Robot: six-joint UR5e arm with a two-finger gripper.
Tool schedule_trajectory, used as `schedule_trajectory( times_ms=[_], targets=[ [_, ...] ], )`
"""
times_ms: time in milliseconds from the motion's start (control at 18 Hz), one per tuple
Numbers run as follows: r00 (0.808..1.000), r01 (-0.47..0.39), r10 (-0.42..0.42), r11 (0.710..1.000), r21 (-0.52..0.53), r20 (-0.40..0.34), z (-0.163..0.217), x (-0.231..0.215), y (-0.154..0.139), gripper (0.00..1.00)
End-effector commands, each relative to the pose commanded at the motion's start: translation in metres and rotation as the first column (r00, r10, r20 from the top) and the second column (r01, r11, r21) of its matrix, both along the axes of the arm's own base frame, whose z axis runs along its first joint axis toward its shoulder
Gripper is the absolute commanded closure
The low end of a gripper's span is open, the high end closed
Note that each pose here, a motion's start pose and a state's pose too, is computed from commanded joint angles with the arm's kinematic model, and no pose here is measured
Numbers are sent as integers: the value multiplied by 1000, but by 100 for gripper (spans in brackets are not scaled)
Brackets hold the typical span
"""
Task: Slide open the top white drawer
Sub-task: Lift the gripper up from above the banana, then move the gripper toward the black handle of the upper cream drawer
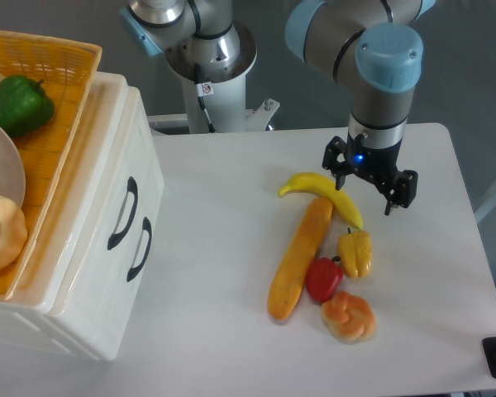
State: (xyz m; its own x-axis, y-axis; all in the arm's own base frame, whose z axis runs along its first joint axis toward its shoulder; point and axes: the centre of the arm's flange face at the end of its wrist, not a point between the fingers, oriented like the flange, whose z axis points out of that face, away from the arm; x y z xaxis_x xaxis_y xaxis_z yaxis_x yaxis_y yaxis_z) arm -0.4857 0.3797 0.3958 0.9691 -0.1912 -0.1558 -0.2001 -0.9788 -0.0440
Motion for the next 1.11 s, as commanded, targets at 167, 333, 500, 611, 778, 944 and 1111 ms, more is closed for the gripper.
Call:
schedule_trajectory(
  times_ms=[167,333,500,611,778,944,1111],
  targets=[
    [1000,2,-2,1000,2,-3,2,1,1,0],
    [1000,6,-6,1000,-2,2,-1,4,4,0],
    [1000,11,-10,1000,-13,22,-13,8,7,0],
    [999,-3,4,1000,-23,45,-25,13,5,0],
    [995,-84,85,996,-9,48,-22,15,8,0],
    [984,-171,171,985,10,47,-17,24,23,0],
    [962,-270,268,962,37,50,-7,28,44,0]
  ],
)
